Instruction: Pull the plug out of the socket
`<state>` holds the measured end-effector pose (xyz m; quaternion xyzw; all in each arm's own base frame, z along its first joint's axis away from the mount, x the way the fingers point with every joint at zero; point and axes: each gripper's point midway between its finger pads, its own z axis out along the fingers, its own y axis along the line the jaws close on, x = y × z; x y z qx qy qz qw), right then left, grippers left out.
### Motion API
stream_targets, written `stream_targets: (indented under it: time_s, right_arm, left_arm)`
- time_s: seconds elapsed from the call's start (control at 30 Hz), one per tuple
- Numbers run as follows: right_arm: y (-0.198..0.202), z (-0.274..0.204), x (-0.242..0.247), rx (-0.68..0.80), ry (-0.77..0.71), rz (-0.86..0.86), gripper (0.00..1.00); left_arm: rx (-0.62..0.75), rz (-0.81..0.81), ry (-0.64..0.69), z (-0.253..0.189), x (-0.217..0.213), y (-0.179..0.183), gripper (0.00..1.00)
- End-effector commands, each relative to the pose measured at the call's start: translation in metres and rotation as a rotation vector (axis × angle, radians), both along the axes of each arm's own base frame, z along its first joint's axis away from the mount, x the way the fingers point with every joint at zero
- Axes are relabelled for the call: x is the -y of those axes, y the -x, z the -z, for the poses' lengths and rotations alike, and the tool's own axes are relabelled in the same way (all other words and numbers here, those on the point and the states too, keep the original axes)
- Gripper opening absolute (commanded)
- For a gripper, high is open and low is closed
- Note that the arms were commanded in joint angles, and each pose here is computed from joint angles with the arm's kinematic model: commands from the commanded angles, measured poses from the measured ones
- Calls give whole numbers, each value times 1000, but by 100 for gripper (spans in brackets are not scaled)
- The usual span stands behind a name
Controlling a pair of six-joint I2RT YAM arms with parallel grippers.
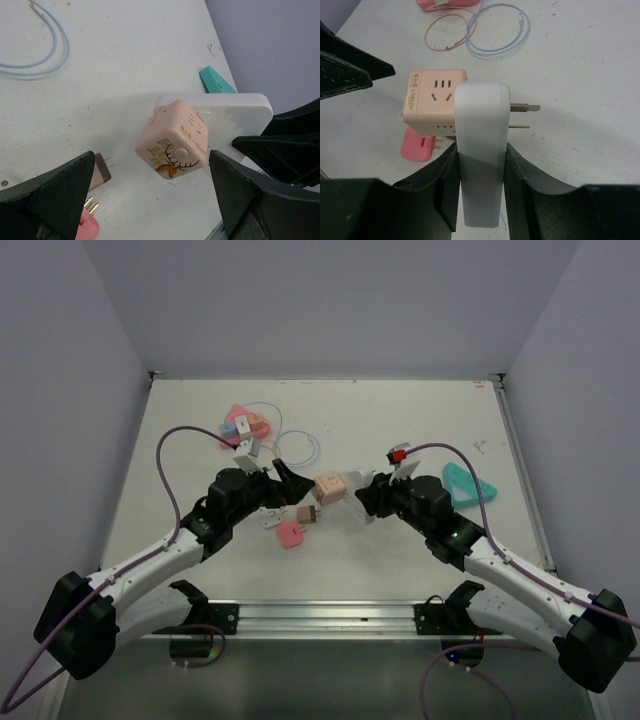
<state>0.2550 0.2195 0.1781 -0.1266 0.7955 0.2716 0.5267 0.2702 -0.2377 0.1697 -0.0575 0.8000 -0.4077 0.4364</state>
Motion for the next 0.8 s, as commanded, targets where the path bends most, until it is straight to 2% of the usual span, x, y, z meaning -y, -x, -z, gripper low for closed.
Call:
stream_targets:
  time_s: [0.0, 0.27, 0.33, 0.53, 0.77]
  right_arm:
    - [-4, -51, -17, 100, -73, -68, 0]
    - [2, -61, -29, 71, -20, -164, 0]
    - [2, -64, -33, 72, -24, -179, 0]
    - [8, -62, -38, 46, -27, -222, 0]
    - [10, -65, -40, 46, -30, -241, 0]
  left_arm:
    - [209, 73, -158, -28, -6, -6, 100]
    - [424, 217, -423, -37, 17, 12, 100]
    - [447, 270, -436, -39, 29, 20, 100]
    - [473, 300, -497, -39, 40, 22, 100]
    - [446, 308, -621, -19, 48, 16, 99]
